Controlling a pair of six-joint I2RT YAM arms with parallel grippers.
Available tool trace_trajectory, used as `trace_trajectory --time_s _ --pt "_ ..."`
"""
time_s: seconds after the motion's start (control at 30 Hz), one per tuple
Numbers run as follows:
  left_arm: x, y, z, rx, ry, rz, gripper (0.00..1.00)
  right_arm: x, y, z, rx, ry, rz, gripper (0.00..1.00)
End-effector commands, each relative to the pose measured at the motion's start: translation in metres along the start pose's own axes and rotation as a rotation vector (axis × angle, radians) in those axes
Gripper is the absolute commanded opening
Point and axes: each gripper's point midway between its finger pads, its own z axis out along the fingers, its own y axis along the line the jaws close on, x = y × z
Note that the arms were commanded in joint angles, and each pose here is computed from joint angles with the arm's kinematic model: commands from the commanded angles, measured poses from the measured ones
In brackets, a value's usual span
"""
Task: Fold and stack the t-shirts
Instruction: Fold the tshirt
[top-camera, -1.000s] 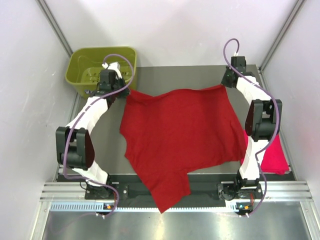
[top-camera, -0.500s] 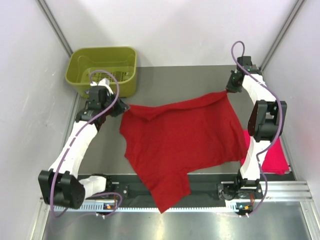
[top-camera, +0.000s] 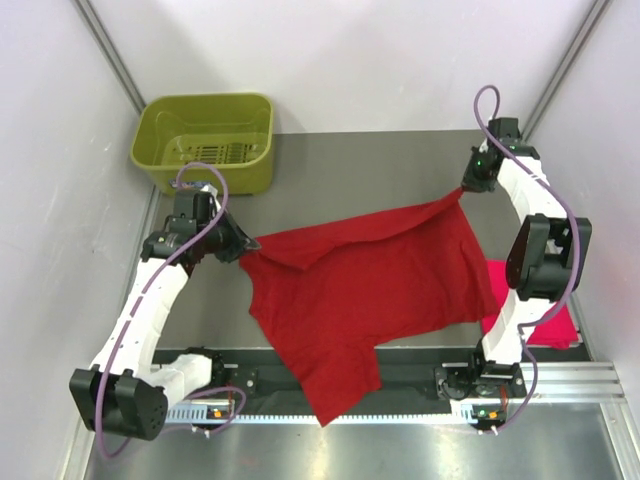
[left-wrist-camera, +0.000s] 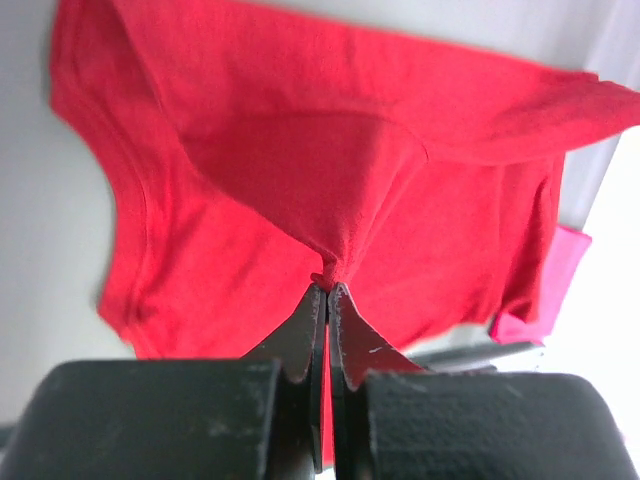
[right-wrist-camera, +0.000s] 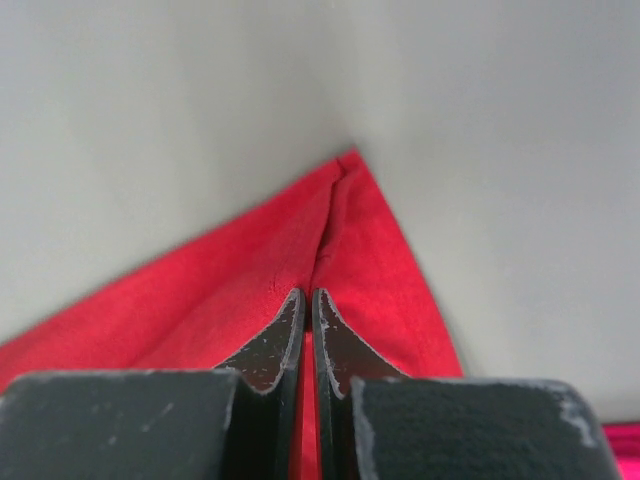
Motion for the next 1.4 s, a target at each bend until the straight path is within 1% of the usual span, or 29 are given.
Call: trace_trajectory --time_s 0.0,0.47,0.67,0.77,0.8,0.87,0.9,0.93,0.97,1.0,1.07,1.13,1.2,1.23,1.3,1.37 --pt "0.023 0.002 -0.01 -0.003 0.09 -0.082 0.0 0.008 -0.003 -0.01 -0.017 -0.007 -0.014 0.0" --pt "0.042 0.031 0.003 -0.117 0.171 -0.103 0.0 0.027 -0.022 -0.002 0.045 0.044 0.017 0.01" --pt "0.049 0.042 0.009 -0.154 0.199 -0.119 0.0 0.046 -0.034 0.002 0.077 0.095 0.017 0.04" --pt "0.057 0.049 0.011 -0.177 0.231 -0.126 0.0 0.06 -0.048 0.001 0.138 0.133 0.023 0.05" --pt "0.061 0.056 0.009 -0.201 0.245 -0.132 0.14 0.066 -0.054 0.001 0.164 0.147 0.022 0.06" --pt "0.06 0.065 0.005 -0.241 0.224 -0.115 0.34 0.063 -0.074 -0.007 0.267 0.126 -0.024 0.19" --pt "0.057 0.066 0.003 -0.243 0.211 -0.109 0.51 0.058 -0.089 -0.012 0.348 0.098 -0.049 0.29" --pt "0.053 0.066 0.0 -0.241 0.196 -0.087 0.59 0.046 -0.088 -0.014 0.339 0.048 -0.052 0.44" --pt "0.047 0.064 -0.003 -0.235 0.165 -0.066 0.64 0.033 -0.083 -0.016 0.311 0.01 -0.054 0.48" --pt "0.041 0.062 -0.004 -0.233 0.143 -0.05 0.69 0.024 -0.071 -0.014 0.249 -0.01 -0.051 0.5" --pt "0.027 0.056 -0.004 -0.217 0.097 -0.012 0.73 -0.003 -0.05 -0.009 0.159 -0.073 -0.032 0.57" --pt "0.009 0.046 0.004 -0.173 0.044 0.029 0.74 -0.014 -0.025 0.005 0.031 -0.081 -0.004 0.6" --pt "-0.002 0.043 0.018 -0.164 0.04 0.048 0.74 -0.024 -0.004 0.011 -0.082 -0.084 0.004 0.61" --pt "-0.009 0.042 0.025 -0.159 0.025 0.064 0.75 -0.022 -0.001 0.023 -0.098 -0.067 0.008 0.61" --pt "-0.014 0.047 0.043 -0.173 0.045 0.073 0.72 -0.027 0.007 0.028 -0.136 -0.063 0.002 0.61" --pt "-0.019 0.054 0.063 -0.184 0.053 0.092 0.65 -0.027 0.008 0.038 -0.145 -0.049 -0.003 0.6"
